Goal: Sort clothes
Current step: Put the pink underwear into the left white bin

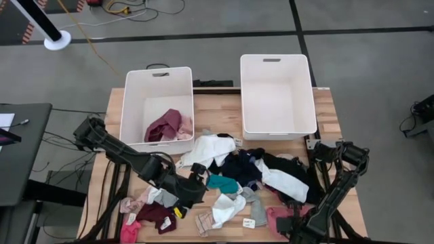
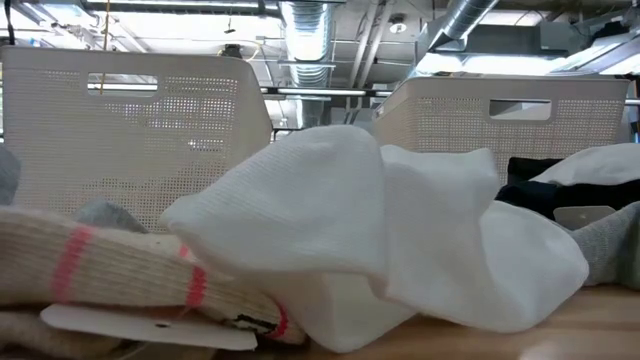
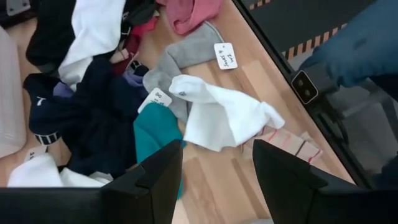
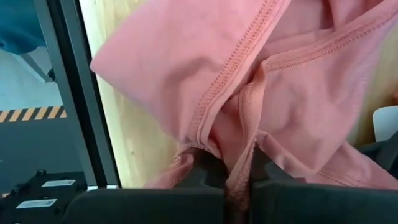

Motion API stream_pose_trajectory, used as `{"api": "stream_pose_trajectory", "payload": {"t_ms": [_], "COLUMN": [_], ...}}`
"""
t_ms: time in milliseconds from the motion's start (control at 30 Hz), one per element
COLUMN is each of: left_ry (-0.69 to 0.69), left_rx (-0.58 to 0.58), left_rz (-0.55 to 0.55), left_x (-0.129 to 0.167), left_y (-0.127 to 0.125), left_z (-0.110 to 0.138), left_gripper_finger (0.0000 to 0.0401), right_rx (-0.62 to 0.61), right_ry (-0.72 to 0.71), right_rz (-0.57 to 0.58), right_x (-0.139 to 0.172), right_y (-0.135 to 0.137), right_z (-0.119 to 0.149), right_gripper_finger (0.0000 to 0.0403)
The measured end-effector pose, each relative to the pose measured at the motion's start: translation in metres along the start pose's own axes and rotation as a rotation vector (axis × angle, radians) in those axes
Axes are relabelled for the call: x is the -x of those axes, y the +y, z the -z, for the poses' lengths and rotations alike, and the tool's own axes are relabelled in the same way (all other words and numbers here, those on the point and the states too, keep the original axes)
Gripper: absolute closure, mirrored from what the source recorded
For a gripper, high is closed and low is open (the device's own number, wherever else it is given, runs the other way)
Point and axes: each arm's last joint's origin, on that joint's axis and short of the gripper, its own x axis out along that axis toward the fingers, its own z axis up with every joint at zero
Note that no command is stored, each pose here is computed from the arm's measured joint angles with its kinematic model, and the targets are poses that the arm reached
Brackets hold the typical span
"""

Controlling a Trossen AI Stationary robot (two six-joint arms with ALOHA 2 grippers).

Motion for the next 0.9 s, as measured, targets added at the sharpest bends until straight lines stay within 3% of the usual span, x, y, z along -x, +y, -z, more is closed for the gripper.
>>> {"api": "stream_pose_trajectory", "payload": {"t_ms": [900], "left_ry": [0.038], "left_rx": [0.003], "left_rz": [0.062], "left_x": [0.0], "left_y": [-0.003], "left_z": [0.004], "left_gripper_finger": [0.0212], "right_rx": [0.082], "right_ry": [0.003], "right_rz": [0.032], "right_x": [0.033], "right_y": [0.006], "right_z": [-0.021], "right_gripper_finger": [0.0388]}}
